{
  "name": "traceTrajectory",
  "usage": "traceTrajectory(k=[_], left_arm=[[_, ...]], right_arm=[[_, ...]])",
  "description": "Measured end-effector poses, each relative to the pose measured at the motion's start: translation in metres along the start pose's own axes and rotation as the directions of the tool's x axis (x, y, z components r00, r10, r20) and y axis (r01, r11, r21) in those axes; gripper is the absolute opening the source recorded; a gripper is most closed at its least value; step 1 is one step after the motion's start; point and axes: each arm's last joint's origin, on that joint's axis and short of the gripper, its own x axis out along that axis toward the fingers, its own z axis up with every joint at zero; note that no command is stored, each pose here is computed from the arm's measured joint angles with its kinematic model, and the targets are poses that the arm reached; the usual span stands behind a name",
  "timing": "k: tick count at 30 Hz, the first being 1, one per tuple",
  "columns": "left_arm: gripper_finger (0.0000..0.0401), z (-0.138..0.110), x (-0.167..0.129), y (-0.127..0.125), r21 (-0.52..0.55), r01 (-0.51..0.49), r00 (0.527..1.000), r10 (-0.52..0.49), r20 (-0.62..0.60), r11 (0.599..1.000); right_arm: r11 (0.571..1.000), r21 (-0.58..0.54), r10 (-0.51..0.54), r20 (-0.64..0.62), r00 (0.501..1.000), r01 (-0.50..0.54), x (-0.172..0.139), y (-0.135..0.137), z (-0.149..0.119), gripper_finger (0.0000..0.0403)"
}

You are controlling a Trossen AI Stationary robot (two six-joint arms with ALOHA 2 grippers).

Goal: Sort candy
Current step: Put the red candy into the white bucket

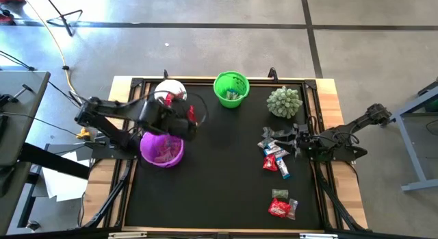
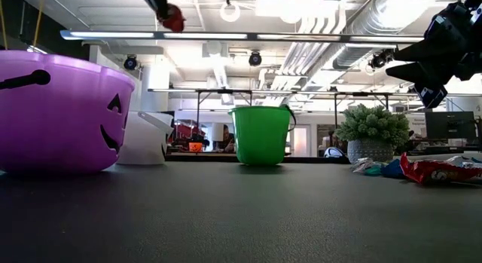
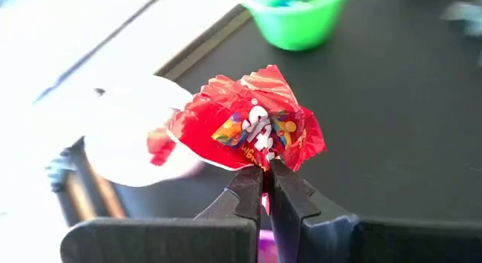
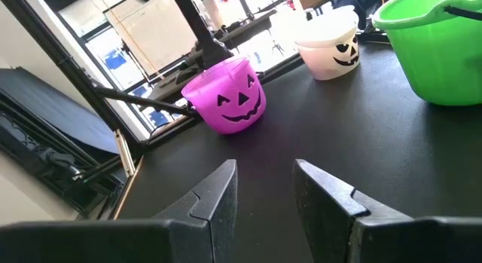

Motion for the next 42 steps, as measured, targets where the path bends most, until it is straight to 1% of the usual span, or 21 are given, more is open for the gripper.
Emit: traceTrajectory(k=[3, 6, 12, 16, 21, 25, 28, 32, 38, 42], left_arm=[[0.0003, 0.008, 0.008, 0.025, 0.0, -0.058, 0.998, 0.058, -0.009, 0.998], [0.0003, 0.012, 0.02, 0.052, -0.012, -0.101, 0.994, 0.1, -0.047, 0.995], [0.0003, 0.013, 0.05, 0.1, -0.034, -0.129, 0.986, 0.124, -0.112, 0.991], [0.0003, 0.012, 0.078, 0.125, -0.068, -0.095, 0.99, 0.087, -0.113, 0.993], [0.0003, 0.007, 0.117, 0.15, -0.133, 0.009, 0.99, -0.027, -0.135, 0.991], [0.0003, 0.001, 0.141, 0.163, -0.193, 0.099, 0.98, -0.13, -0.153, 0.976], [0.0003, -0.003, 0.152, 0.168, -0.217, 0.131, 0.975, -0.165, -0.149, 0.967], [0.0003, -0.007, 0.161, 0.173, -0.238, 0.13, 0.977, -0.166, -0.137, 0.963], [0.0003, -0.01, 0.166, 0.178, -0.238, 0.112, 0.976, -0.152, -0.156, 0.965], [0.0003, -0.008, 0.166, 0.177, -0.243, 0.132, 0.976, -0.168, -0.136, 0.961]], right_arm=[[1.0, 0.0, 0.0, 0.0, 1.0, 0.0, 0.0, 0.0, 0.0, 0.0126], [1.0, 0.0, 0.0, 0.0, 1.0, 0.0, 0.0, 0.0, 0.0, 0.0126], [1.0, 0.0, 0.0, 0.0, 1.0, 0.0, 0.0, 0.0, 0.0, 0.0126], [1.0, 0.0, 0.0, 0.0, 1.0, 0.0, 0.0, 0.0, 0.0, 0.0126], [1.0, 0.0, 0.0, 0.0, 1.0, 0.0, 0.0, 0.0, 0.0, 0.0126], [1.0, 0.0, 0.0, 0.0, 1.0, 0.0, 0.0, 0.0, 0.0, 0.0126], [1.0, 0.0, 0.0, 0.0, 1.0, 0.0, 0.0, 0.0, 0.0, 0.0126], [1.0, 0.0, 0.0, 0.0, 1.0, 0.0, 0.0, 0.0, 0.0, 0.0126], [1.0, 0.0, 0.0, 0.0, 1.0, 0.0, 0.0, 0.0, 0.0, 0.0126], [1.0, 0.0, 0.0, 0.0, 1.0, 0.0, 0.0, 0.0, 0.0, 0.0126]])
